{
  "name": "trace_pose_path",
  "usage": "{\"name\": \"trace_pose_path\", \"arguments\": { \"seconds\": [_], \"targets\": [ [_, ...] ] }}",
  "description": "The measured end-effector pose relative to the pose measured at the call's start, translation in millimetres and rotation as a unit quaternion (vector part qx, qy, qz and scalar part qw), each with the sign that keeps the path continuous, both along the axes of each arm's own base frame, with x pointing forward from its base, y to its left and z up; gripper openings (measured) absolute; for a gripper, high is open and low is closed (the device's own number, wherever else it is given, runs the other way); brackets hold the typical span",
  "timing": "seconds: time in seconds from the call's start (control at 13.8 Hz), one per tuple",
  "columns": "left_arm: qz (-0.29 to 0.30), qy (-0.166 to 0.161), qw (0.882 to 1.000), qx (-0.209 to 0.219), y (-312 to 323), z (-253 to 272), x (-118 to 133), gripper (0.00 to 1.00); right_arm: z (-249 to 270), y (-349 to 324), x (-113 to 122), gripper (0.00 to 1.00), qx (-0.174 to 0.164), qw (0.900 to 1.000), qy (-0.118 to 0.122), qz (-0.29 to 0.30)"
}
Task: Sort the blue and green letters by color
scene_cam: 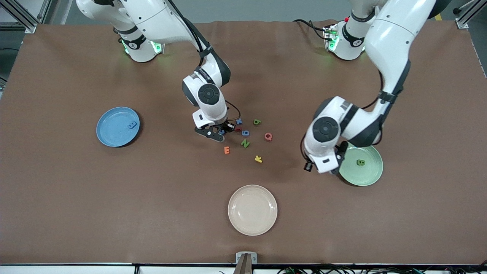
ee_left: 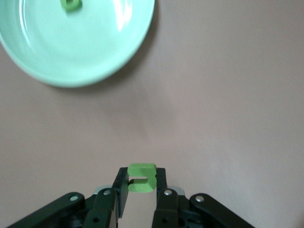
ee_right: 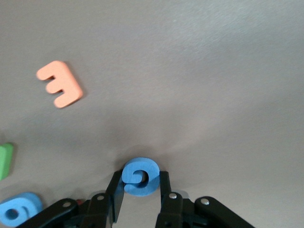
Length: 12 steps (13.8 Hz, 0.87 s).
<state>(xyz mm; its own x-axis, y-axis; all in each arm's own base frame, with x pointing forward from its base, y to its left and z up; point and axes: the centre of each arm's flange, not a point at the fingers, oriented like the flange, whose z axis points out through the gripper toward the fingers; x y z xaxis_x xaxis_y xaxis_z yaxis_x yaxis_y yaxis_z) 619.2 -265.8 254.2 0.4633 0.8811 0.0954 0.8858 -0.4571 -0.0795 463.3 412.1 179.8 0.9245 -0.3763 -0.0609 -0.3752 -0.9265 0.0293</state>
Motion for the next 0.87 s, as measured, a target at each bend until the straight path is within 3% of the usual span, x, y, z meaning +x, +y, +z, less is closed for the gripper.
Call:
{"name": "trace_pose_path", "arguments": {
  "seconds": [0.29,0.51,0.87],
  "targets": [
    [-0.031,0.012,0.999,-0.012,77.8,3.9,26.1,0.27,26.6,-63.1,35.8,0.35,-0.024,0.998,0.044,0.039],
    [-0.066,0.024,0.997,-0.038,135.0,12.8,30.8,0.27,48.3,-144.2,61.2,0.35,-0.026,0.994,0.06,0.086],
    [-0.119,0.051,0.99,-0.056,203.6,-0.6,21.5,0.27,61.5,-263.7,58.3,0.35,-0.029,0.984,0.078,0.155]
  ]
}}
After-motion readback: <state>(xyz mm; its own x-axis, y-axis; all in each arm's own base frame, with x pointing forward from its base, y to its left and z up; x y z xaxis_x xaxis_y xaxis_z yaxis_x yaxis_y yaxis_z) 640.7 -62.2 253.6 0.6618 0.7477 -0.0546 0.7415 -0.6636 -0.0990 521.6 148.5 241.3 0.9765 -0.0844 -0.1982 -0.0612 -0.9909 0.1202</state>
